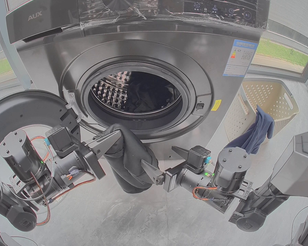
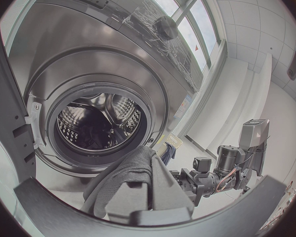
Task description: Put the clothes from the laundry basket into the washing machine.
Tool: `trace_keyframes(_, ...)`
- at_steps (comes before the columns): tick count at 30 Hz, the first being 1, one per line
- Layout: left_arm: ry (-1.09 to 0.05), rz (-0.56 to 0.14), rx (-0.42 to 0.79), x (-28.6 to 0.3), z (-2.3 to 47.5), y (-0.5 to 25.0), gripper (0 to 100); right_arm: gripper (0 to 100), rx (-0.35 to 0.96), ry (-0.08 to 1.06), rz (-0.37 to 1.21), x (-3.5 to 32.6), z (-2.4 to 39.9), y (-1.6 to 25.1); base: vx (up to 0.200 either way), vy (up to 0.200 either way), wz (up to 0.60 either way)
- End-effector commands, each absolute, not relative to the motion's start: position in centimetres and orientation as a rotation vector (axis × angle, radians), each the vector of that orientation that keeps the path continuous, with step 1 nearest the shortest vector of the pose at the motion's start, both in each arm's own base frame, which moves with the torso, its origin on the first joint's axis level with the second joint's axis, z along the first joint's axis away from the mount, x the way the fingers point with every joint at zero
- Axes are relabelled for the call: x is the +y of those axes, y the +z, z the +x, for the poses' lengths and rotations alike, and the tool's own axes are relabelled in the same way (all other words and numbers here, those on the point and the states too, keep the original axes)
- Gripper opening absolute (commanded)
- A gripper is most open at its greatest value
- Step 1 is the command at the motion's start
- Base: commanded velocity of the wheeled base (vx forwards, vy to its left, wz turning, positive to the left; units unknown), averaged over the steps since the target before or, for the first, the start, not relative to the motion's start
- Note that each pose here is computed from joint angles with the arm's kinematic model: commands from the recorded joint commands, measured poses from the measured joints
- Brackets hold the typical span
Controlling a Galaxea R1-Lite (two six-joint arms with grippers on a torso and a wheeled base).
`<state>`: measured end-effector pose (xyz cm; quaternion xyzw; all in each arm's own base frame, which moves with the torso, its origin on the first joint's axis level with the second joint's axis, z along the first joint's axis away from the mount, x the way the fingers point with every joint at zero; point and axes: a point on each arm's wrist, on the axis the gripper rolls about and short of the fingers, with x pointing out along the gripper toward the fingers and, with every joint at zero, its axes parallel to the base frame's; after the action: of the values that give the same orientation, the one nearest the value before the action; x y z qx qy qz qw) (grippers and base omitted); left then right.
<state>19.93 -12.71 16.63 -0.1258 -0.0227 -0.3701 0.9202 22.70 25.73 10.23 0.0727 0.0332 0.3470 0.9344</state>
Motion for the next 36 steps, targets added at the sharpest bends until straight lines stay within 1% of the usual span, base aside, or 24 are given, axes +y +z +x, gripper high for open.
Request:
trace_keyframes(1, -0.759, -0.257, -0.044, -12.7, 20.0, 16.5, 0, 100, 0.065, 0.720, 0.150, 25.9, 22.6, 10.2, 0.000, 0.000, 0.00)
trace_keyframes(4, -0.753, -0.252, -0.030, -12.8, 20.3, 16.2, 0, 100, 0.054, 0.749, 0.154, 25.8, 21.5, 10.8, 0.000, 0.000, 0.00)
trace_keyframes(7, -0.750, -0.252, -0.029, -12.8, 20.4, 16.1, 0, 100, 0.054, 0.754, 0.153, 25.8, 21.3, 10.9, 0.000, 0.000, 0.00)
trace_keyframes(8, -0.735, -0.253, -0.027, -13.0, 20.4, 16.0, 0, 100, 0.060, 0.779, 0.151, 26.0, 21.1, 10.7, 0.000, 0.000, 0.00)
trace_keyframes(11, -0.732, -0.255, -0.035, -13.0, 20.5, 16.1, 0, 100, 0.065, 0.782, 0.146, 26.4, 21.3, 10.3, 0.000, 0.000, 0.00)
trace_keyframes(12, -0.731, -0.257, -0.043, -13.0, 20.4, 16.1, 0, 100, 0.072, 0.787, 0.121, 26.9, 21.8, 9.5, 0.000, 0.000, 0.00)
trace_keyframes(17, -0.732, -0.257, -0.048, -13.0, 20.5, 16.2, 0, 100, 0.054, 0.821, 0.112, 28.3, 22.4, 8.4, 0.000, 0.000, 0.00)
trace_keyframes(26, -0.732, -0.258, -0.049, -12.9, 20.4, 16.2, 0, 100, 0.033, 0.788, 0.103, 28.9, 24.5, 7.6, 0.000, 0.000, 0.00)
trace_keyframes(34, -0.735, -0.259, -0.048, -12.9, 20.3, 16.2, 0, 100, 0.006, 0.745, 0.109, 27.7, 25.7, 8.5, 0.000, 0.000, 0.00)
trace_keyframes(35, -0.734, -0.259, -0.045, -12.9, 20.3, 16.2, 0, 100, -0.018, 0.726, 0.120, 26.7, 25.8, 9.8, 0.000, 0.000, 0.00)
trace_keyframes(36, -0.734, -0.259, -0.045, -12.9, 20.3, 16.2, 0, 100, -0.021, 0.720, 0.121, 26.4, 25.8, 10.0, 0.000, 0.000, 0.00)
